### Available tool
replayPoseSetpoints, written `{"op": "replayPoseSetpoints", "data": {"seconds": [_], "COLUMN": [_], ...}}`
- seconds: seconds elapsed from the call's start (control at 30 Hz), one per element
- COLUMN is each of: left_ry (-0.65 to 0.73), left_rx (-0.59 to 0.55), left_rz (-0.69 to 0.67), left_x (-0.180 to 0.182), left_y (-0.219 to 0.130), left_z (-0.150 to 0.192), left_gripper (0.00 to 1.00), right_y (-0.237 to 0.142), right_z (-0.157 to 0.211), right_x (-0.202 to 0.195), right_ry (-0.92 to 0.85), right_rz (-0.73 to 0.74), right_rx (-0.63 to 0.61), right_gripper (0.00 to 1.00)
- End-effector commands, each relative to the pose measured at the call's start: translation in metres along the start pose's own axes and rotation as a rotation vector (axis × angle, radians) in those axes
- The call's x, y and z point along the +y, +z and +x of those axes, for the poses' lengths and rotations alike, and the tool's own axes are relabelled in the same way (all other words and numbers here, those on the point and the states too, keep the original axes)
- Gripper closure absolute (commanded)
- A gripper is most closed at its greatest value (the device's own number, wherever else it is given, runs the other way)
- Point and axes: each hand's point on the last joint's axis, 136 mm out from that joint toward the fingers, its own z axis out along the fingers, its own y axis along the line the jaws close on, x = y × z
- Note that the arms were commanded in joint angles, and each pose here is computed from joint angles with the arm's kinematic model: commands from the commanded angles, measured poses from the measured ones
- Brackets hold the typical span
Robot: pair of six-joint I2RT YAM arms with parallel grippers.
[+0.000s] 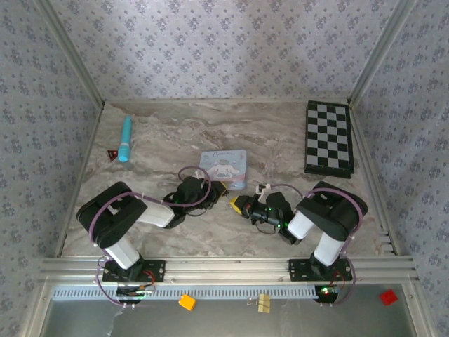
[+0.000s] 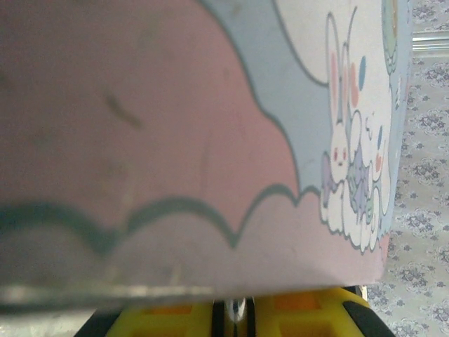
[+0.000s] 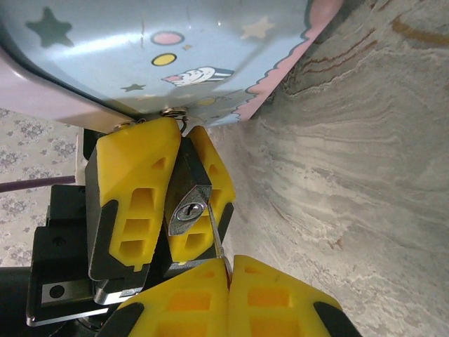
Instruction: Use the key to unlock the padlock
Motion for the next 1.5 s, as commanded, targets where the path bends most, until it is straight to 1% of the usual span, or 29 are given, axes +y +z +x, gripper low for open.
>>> {"op": "replayPoseSetpoints", "data": {"seconds": [0.0,0.23,0.4,0.9,1.03,1.13,1.3,1.47], "left_ry": [-0.033,-0.038,-0.033,-0.016,-0.018,-0.022,-0.019,-0.016], "left_rx": [0.008,-0.001,0.007,0.012,0.008,-0.009,-0.007,-0.009], "left_rz": [0.006,0.015,0.028,0.053,0.065,0.04,0.051,0.05], "left_x": [0.002,0.002,-0.002,-0.019,-0.023,-0.018,-0.022,-0.02], "left_y": [-0.002,-0.003,-0.004,-0.009,-0.01,-0.012,-0.011,-0.012], "left_z": [0.0,-0.003,-0.003,0.0,0.0,-0.003,-0.002,-0.001], "left_gripper": [0.99,0.99,0.99,0.99,0.99,0.99,0.99,0.99], "right_y": [0.0,-0.005,-0.011,0.0,-0.002,-0.004,0.0,0.001], "right_z": [0.001,0.001,-0.003,0.003,0.003,0.002,0.008,0.008], "right_x": [0.018,0.018,0.016,0.028,0.018,0.008,0.011,0.009], "right_ry": [-0.017,-0.01,-0.012,-0.023,-0.013,0.006,-0.003,0.006], "right_rz": [-0.061,-0.063,-0.059,-0.087,-0.062,-0.032,-0.04,-0.034], "right_rx": [-0.01,-0.022,-0.052,-0.03,-0.039,-0.056,-0.038,-0.047], "right_gripper": [1.0,1.0,1.0,1.0,1.0,1.0,1.0,1.0]}}
